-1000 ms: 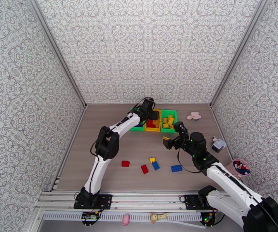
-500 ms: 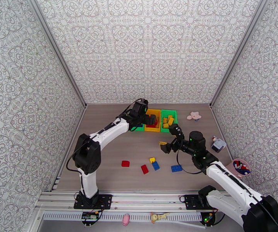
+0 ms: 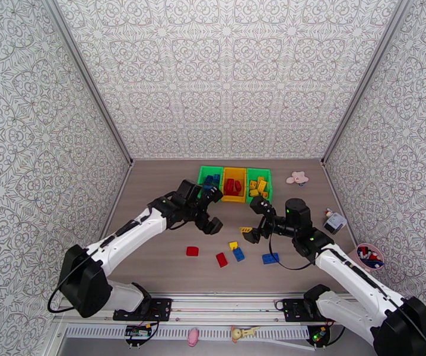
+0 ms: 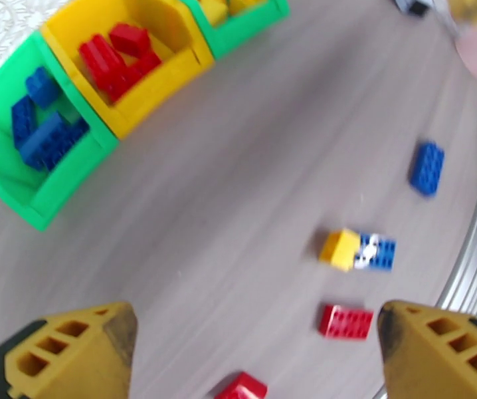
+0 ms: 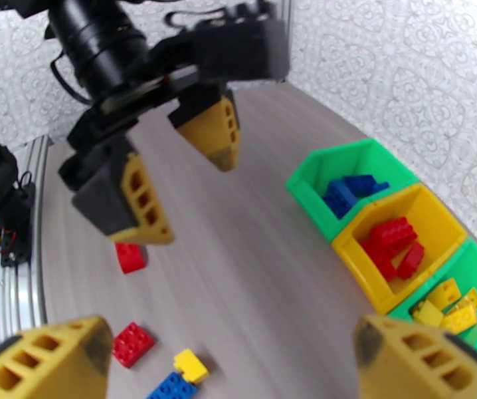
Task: Sort the legos into containers by color
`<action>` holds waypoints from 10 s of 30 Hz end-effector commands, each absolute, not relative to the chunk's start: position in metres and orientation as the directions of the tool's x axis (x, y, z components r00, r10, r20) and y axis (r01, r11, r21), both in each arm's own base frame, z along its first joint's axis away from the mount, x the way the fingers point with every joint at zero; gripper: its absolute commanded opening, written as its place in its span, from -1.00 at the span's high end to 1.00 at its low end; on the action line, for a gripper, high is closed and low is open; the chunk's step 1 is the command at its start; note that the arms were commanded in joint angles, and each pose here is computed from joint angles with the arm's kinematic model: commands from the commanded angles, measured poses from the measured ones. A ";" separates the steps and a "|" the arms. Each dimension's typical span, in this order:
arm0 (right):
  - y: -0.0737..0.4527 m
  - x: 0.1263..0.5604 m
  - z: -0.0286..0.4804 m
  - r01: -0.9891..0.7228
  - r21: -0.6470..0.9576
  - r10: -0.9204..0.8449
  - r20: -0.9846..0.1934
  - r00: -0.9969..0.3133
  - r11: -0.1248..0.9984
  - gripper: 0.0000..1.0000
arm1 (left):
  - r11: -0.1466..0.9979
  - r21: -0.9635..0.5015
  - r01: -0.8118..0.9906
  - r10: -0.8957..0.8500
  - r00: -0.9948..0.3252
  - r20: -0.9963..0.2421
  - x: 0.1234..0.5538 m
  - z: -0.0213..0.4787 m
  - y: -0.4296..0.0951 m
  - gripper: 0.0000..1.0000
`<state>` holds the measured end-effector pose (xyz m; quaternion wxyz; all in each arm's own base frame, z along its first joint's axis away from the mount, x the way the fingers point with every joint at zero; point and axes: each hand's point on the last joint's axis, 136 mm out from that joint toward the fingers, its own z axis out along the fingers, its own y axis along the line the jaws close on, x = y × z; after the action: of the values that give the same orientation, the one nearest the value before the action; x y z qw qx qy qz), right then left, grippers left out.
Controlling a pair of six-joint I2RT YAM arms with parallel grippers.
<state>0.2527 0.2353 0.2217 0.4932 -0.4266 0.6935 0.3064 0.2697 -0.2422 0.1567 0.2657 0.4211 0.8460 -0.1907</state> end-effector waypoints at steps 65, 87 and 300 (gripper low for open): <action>0.276 0.245 0.214 -0.953 0.021 -0.368 -0.920 -0.137 0.302 -0.99 | 0.283 0.125 0.951 0.926 -0.237 -0.296 0.241 0.066 -0.191 0.50; 0.245 0.269 0.244 -0.826 -0.085 -0.249 -0.966 -0.068 0.558 -0.99 | 0.645 0.052 0.762 0.271 -0.164 -0.948 0.341 0.228 -0.277 0.58; 0.234 0.510 0.178 -0.367 0.024 -0.141 -0.898 -0.417 0.930 -0.81 | 0.589 0.100 0.802 0.307 -0.108 -0.945 0.225 0.178 -0.263 -0.99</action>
<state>0.5135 0.2427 0.1413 0.4765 -0.1927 0.8525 0.0946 0.2350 -0.2580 0.1754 0.5530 0.3467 0.7257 -0.2177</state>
